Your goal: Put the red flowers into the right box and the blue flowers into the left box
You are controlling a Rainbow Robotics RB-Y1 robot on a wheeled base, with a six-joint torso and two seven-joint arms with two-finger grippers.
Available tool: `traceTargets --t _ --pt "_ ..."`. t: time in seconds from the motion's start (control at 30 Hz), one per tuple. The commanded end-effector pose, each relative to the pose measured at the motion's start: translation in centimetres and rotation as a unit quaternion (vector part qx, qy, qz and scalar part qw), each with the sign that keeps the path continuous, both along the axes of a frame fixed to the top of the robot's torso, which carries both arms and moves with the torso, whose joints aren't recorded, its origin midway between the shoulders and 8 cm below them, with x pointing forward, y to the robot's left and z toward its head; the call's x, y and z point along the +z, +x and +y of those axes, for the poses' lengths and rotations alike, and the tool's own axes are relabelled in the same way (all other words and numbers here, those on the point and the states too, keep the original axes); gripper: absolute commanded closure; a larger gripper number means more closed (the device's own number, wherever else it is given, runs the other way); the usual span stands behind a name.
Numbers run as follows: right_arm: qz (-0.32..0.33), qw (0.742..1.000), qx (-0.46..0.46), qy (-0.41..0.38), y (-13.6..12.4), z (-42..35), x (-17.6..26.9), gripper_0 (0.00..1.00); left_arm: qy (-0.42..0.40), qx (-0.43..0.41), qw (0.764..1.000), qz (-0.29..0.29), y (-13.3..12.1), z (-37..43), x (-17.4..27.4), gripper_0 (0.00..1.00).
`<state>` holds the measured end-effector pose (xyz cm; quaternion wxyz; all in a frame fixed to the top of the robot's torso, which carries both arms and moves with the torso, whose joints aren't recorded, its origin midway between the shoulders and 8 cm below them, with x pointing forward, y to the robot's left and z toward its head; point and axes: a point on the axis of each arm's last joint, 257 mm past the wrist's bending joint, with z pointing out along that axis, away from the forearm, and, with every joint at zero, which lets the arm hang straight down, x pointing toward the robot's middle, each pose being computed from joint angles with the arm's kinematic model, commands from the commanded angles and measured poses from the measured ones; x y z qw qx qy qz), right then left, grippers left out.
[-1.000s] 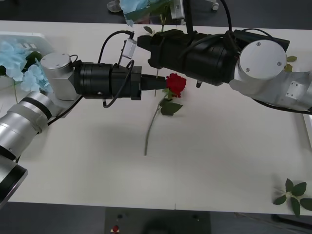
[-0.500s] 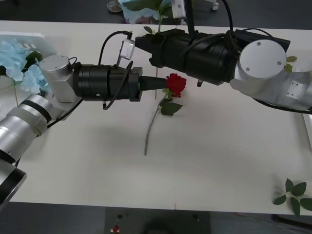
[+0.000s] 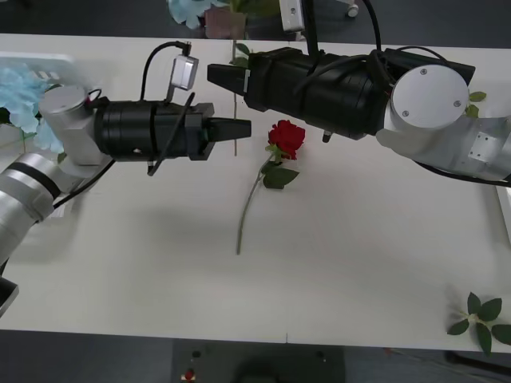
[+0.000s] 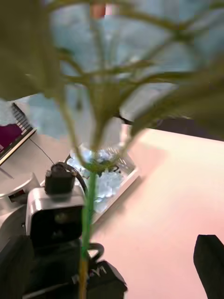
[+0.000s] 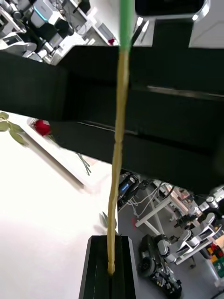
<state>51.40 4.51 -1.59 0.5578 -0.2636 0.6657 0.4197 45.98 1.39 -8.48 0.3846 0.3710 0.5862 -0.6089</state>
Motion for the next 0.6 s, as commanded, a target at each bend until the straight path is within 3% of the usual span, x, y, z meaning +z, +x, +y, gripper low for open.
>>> traceTargets --t 0.03,0.2,0.6 --pt "0.039 0.999 0.029 -0.006 -3.0 1.7 -4.2 0.0 0.007 0.015 1.0 -0.013 0.3 3.9 1.1 1.0" --pt "0.052 0.998 0.019 0.033 -3.5 2.1 -4.3 0.0 0.014 0.049 0.999 -0.007 1.1 8.4 1.4 1.0" --pt "0.106 0.991 0.08 -0.027 -4.0 -6.7 -0.5 0.0 0.057 0.155 0.986 0.005 2.8 20.4 1.8 1.0"
